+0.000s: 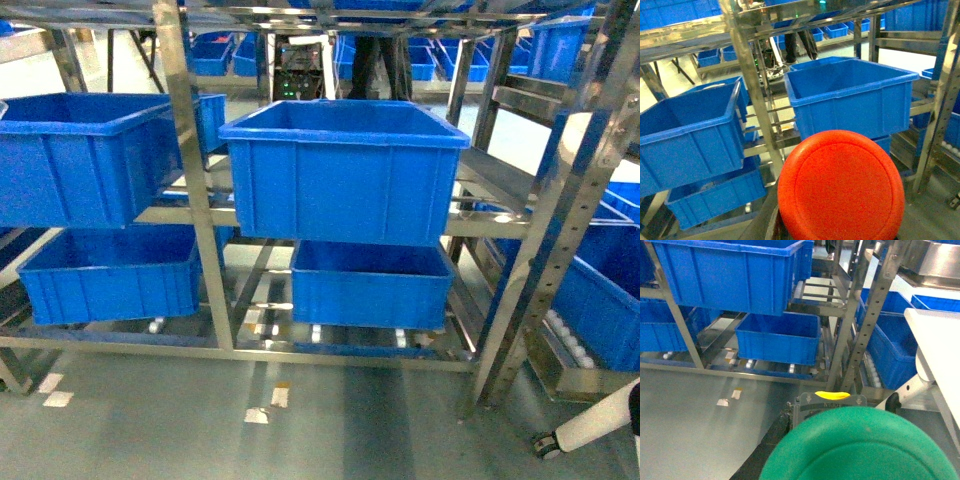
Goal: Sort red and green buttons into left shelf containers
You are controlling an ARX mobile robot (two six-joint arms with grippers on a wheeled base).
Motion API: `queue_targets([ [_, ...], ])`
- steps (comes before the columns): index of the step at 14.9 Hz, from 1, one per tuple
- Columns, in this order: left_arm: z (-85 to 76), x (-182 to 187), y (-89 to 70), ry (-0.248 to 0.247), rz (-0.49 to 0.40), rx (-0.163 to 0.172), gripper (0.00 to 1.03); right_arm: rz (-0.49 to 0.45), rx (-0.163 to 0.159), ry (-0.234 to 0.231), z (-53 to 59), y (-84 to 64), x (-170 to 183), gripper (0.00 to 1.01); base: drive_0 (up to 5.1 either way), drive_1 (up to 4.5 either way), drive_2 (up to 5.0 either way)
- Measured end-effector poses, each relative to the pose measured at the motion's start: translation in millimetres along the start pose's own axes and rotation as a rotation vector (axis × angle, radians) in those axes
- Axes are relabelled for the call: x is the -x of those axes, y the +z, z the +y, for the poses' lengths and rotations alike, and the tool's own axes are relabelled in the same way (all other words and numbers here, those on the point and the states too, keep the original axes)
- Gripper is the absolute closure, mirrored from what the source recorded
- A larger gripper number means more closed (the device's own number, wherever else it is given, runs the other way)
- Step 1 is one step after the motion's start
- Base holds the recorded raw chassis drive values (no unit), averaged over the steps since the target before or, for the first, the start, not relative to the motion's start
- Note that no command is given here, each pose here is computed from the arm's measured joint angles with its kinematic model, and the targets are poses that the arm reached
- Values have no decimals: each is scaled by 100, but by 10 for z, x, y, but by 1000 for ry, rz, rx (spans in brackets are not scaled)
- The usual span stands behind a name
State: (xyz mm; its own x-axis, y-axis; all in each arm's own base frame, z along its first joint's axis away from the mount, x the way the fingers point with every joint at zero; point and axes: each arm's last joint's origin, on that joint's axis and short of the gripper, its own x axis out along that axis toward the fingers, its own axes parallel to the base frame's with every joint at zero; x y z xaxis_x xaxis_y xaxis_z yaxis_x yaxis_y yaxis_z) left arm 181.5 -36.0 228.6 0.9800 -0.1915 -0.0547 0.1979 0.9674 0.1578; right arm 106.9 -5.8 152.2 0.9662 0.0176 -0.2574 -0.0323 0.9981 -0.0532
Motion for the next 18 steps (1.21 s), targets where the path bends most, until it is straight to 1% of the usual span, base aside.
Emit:
queue_targets([
  [13, 4, 0, -1, 3, 1, 0, 79, 0, 0, -1, 0, 0, 1, 75, -494, 247, 247],
  [15, 6, 1, -2, 8, 3, 0, 79, 0, 0, 5, 1, -1, 0, 75, 0, 0, 0],
  [16, 15, 1, -1, 18, 2, 0, 79, 0, 0, 3, 1, 0, 0, 75, 0, 0, 0],
  [18, -2, 1, -4, -1, 5, 0, 79, 0, 0, -1, 0, -1, 0, 75, 0, 432, -433],
])
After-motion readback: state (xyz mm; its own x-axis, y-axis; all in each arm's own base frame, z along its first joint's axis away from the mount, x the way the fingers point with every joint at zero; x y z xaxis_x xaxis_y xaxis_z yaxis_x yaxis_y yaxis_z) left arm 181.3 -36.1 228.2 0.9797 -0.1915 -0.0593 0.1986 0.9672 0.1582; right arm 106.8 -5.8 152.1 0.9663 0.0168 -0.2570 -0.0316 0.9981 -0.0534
